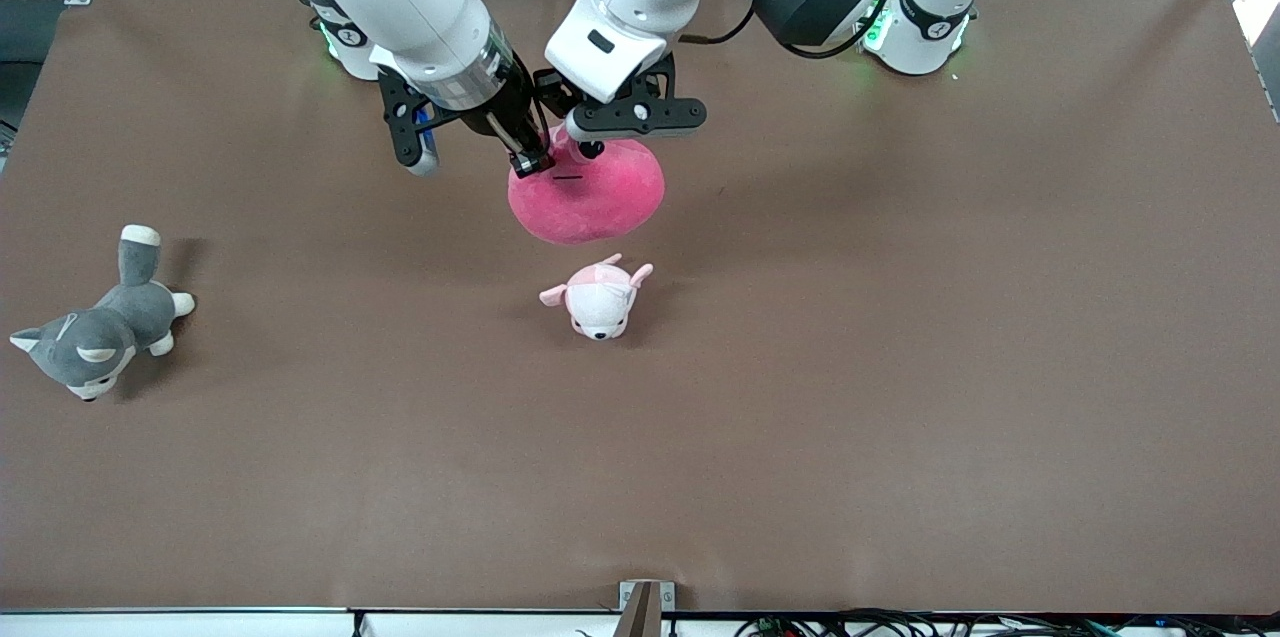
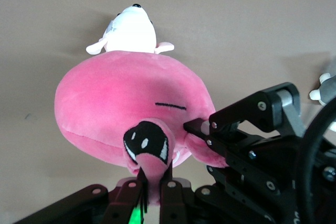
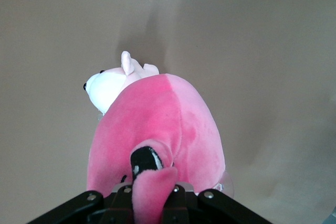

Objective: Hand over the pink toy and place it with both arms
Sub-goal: 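Carry the pink plush with the right gripper while the left gripper withdraws, then lower the pink plush beside the grey cat and open the right gripper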

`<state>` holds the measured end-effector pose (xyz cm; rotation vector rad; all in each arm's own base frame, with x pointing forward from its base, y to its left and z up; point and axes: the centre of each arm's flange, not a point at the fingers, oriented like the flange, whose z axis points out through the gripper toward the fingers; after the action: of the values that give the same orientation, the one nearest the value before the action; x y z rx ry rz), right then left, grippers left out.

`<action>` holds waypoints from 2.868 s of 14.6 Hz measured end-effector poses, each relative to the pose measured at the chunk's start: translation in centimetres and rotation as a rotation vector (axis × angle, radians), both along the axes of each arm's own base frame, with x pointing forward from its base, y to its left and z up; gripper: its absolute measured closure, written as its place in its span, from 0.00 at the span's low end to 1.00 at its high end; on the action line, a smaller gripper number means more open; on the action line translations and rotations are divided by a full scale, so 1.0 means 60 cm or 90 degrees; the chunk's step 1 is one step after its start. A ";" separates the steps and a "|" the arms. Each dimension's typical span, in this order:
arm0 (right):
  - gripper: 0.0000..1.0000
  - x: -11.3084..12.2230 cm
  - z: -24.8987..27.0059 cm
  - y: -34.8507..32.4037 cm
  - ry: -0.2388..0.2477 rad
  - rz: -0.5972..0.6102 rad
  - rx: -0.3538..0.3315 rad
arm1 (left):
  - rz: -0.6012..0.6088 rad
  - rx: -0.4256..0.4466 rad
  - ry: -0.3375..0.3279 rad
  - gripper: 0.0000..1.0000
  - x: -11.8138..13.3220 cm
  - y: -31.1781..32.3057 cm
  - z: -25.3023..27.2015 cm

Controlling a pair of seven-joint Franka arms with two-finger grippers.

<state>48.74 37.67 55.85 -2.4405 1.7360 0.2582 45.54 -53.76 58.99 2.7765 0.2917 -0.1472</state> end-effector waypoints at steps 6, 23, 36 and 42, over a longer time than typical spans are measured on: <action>0.85 0.030 -0.001 -0.042 0.001 -0.022 -0.002 | 0.002 -0.006 -0.006 0.57 0.001 0.002 0.009; 0.85 0.149 -0.231 -0.537 0.061 0.127 0.007 | -0.240 0.134 -0.048 0.00 0.001 0.542 0.210; 0.76 0.124 -0.395 -0.614 0.051 0.211 0.016 | -0.290 0.205 -0.046 0.00 0.108 0.780 0.049; 0.17 0.163 -0.329 -0.628 -0.004 0.338 0.030 | -0.288 0.202 -0.055 0.00 0.156 0.782 0.043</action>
<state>58.51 0.02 36.12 -2.8122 1.0314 0.3368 54.88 -6.86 61.55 3.1082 -0.3733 -0.0949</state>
